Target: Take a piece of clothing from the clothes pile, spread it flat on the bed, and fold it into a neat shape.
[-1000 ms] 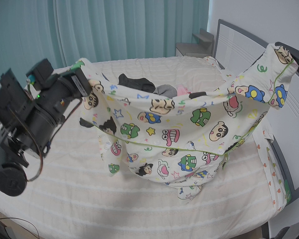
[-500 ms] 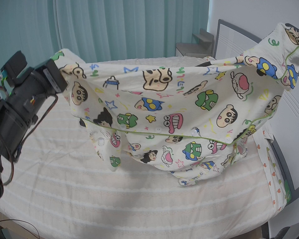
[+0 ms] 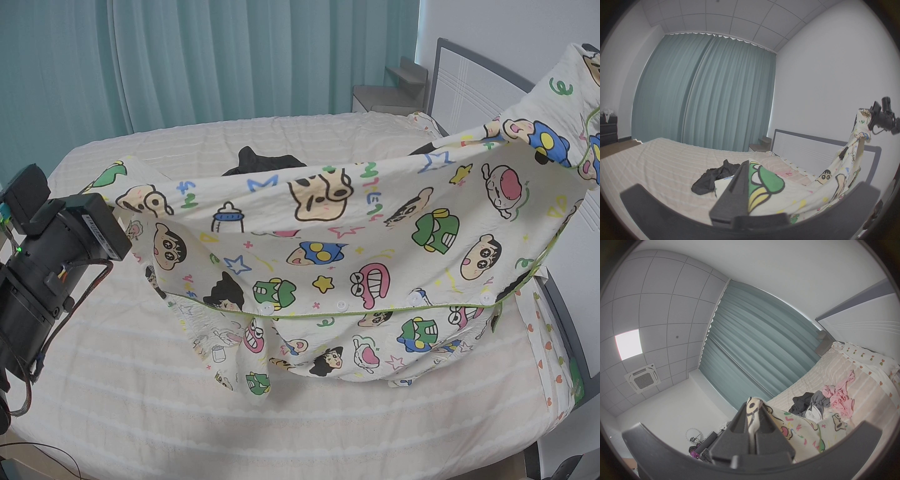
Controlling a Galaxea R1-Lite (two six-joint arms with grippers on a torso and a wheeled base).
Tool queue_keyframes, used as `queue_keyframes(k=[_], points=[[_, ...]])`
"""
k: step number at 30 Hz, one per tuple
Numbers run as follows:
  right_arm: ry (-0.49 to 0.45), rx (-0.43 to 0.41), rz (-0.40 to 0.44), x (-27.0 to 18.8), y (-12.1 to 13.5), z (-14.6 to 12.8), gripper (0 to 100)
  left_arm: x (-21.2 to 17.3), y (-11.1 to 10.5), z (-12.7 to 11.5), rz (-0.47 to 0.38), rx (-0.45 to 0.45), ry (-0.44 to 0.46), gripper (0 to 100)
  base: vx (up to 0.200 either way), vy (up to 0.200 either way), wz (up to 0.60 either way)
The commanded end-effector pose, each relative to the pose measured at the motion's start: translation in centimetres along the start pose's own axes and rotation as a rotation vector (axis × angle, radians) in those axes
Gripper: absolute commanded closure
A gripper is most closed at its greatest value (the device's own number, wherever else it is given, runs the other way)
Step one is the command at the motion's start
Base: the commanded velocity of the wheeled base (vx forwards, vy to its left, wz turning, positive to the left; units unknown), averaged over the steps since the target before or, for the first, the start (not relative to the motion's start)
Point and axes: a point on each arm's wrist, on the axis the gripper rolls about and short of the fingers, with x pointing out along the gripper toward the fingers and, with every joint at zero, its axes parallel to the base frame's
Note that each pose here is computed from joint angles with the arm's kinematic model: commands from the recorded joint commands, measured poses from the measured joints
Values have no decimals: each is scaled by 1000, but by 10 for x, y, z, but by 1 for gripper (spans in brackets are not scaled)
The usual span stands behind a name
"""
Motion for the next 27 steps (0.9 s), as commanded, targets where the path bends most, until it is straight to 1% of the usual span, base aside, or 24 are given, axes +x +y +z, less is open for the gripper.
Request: queue_keyframes(k=[1,3,7,13,15,19,27], points=[[-1,0,3,-8,1,-1,100,-3,-1,0,-12,-36,0,100,0,0,0],[1,0,3,-9,1,-2,100,-5,-1,1,-10,-48,-1,100,0,0,0],[17,1,20,-12,1,-3,100,-10,1,-3,-12,-39,18,100,0,0,0],[25,2,24,-11,1,-3,100,-10,4,0,1,-43,3,100,0,0,0],[42,9,41,-11,2,-5,100,-10,8,1,22,-37,-3,100,0,0,0],[48,12,44,-10,2,-6,100,-7,16,3,61,-23,-13,100,0,200,0],[58,14,39,-7,0,-8,100,-8,17,3,67,-20,-13,100,0,200,0]])
